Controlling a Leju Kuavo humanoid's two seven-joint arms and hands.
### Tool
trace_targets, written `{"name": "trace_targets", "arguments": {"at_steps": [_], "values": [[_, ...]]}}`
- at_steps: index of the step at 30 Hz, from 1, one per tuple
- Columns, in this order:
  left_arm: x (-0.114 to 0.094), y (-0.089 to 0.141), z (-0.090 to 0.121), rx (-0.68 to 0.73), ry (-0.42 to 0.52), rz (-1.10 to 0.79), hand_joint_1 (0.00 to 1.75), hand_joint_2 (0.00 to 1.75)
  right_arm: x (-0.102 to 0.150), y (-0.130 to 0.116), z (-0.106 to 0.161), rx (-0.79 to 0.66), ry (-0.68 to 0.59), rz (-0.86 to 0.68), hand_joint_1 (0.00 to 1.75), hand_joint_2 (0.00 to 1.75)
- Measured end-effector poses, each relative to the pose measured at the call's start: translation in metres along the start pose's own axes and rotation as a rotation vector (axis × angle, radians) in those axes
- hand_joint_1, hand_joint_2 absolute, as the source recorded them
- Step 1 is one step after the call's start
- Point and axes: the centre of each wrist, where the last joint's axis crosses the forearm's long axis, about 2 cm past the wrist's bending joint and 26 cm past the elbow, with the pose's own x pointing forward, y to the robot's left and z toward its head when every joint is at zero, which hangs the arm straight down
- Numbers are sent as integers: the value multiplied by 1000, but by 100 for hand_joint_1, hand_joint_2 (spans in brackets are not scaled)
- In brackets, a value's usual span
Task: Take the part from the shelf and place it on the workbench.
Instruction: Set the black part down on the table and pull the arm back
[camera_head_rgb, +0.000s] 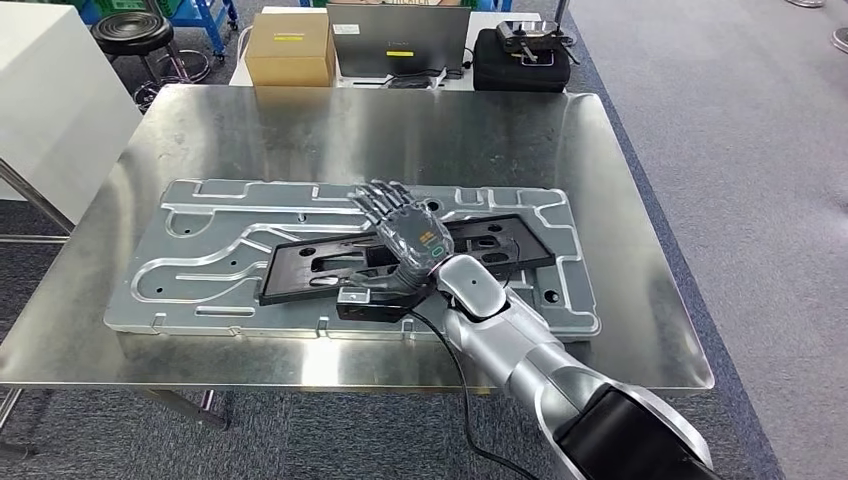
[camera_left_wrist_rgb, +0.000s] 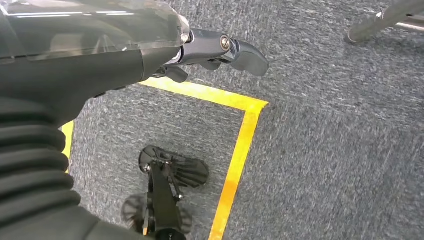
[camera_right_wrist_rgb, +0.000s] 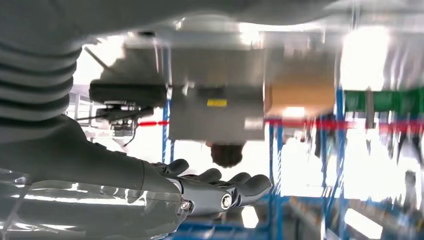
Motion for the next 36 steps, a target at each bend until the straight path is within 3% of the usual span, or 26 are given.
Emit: {"name": "trace_targets", "arguments": {"at_steps": [5,10,12,16,20,22,25,31,36], "values": [[-6,1,3,1,10,1,0,0,-12,-17,14,-183,49,-27,0,0],[-9,2,5,8,9,21,0,0,-18,-39,39,-385,14,-63,0,0],[-13,4,7,8,5,58,0,0,-26,-54,69,-540,32,-122,0,0],[-26,9,15,10,5,132,0,0,-49,-101,159,-891,173,-163,0,0],[-28,10,16,35,4,172,0,0,-52,-131,234,-1021,299,-120,0,0],[-30,8,17,48,7,197,0,0,-54,-138,291,-1016,425,-121,0,0],[-34,6,20,48,11,216,0,0,-59,-150,360,-885,553,-46,0,0],[-33,5,19,15,-7,226,0,0,-57,-151,445,-576,820,78,0,0],[-33,4,19,13,-15,246,0,0,-59,-129,508,-351,1095,116,0,0]]}}
